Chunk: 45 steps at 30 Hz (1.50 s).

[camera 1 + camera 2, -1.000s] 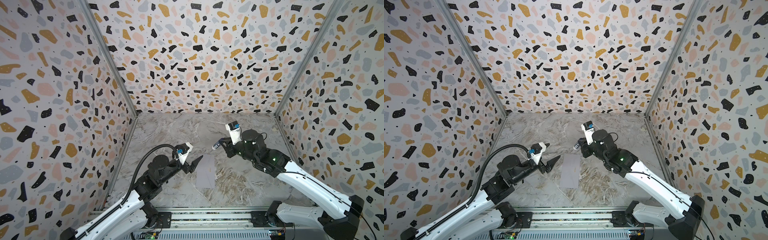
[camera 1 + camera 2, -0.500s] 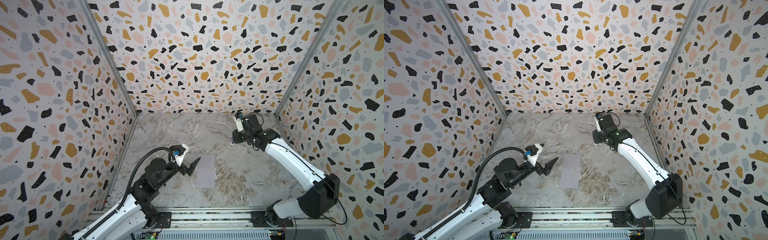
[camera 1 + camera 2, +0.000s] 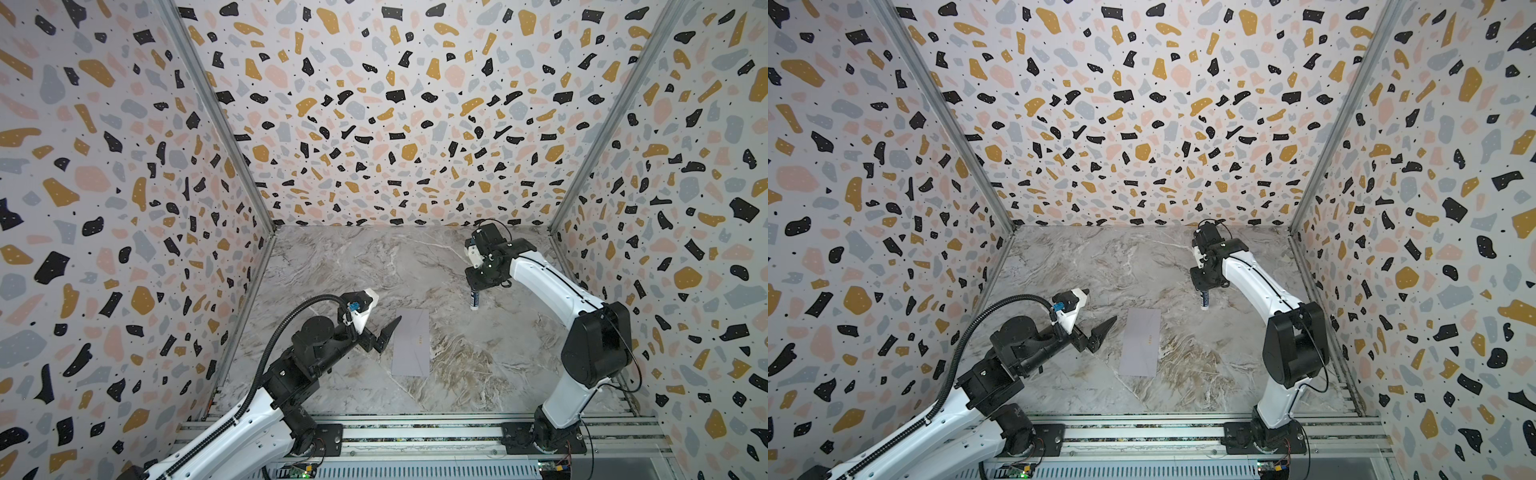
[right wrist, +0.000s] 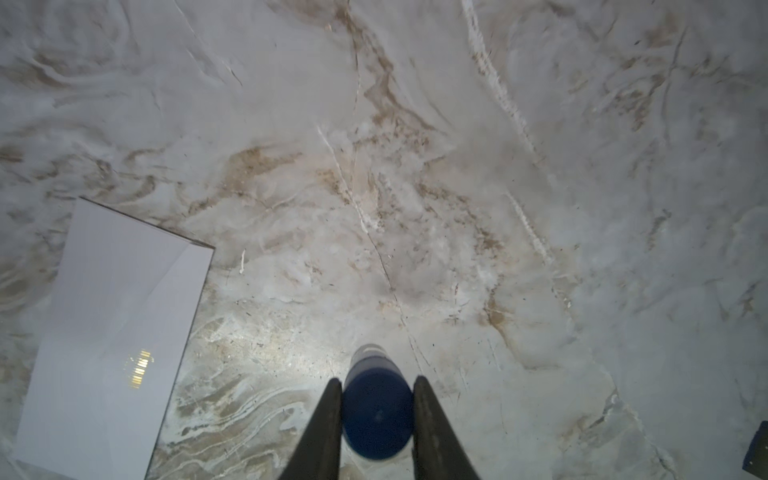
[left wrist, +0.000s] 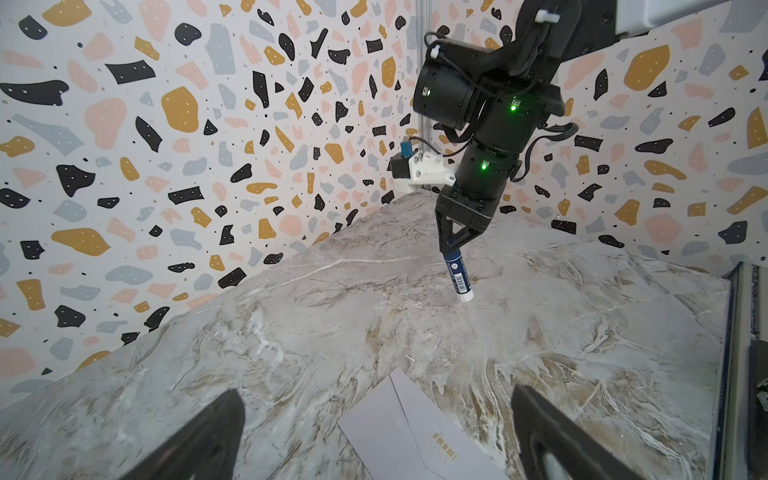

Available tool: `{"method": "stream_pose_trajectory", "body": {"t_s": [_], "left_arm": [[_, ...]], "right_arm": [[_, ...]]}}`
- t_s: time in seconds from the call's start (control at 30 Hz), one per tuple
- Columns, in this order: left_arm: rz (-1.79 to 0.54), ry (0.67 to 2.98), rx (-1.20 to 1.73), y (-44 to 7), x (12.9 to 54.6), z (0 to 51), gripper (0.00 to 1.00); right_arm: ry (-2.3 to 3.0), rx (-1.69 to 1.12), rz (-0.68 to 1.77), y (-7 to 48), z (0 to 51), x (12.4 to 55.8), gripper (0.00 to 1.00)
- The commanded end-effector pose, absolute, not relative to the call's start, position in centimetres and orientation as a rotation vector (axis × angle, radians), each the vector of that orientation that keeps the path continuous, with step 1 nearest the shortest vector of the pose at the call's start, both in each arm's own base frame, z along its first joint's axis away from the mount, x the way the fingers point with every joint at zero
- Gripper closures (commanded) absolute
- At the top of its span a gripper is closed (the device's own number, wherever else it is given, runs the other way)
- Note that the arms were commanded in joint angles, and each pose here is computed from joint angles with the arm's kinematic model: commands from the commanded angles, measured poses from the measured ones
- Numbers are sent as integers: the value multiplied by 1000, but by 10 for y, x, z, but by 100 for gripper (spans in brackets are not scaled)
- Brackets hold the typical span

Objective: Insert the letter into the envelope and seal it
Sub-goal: 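Carry the glue stick away with the right gripper while the left gripper opens and withdraws, then lower the glue stick to the table with the right gripper and release it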

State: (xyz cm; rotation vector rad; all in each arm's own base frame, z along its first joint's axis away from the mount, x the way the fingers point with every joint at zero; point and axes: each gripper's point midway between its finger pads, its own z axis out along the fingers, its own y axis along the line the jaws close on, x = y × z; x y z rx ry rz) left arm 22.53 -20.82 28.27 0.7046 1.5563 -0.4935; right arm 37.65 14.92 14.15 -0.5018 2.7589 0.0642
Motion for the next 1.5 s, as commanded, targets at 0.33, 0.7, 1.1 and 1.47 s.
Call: {"method": "stream_pose_trajectory", "body": {"t_s": [0.33,0.7,1.1,1.47], "left_arm": [[-505,1528,704,-209,224,284,0],[-495,1540,710,-210,226,279,0],[-485,1553,715,-210,228,275,0],[-482,1557,714,-210,228,274,0]], "right_arm": [[2958,-549,151,135,103,374,100],[3009,-536,202,132,74,400,100],[2950,-432,209,120,54,451,100],[2900,-246,163,104,40,466,100]]}}
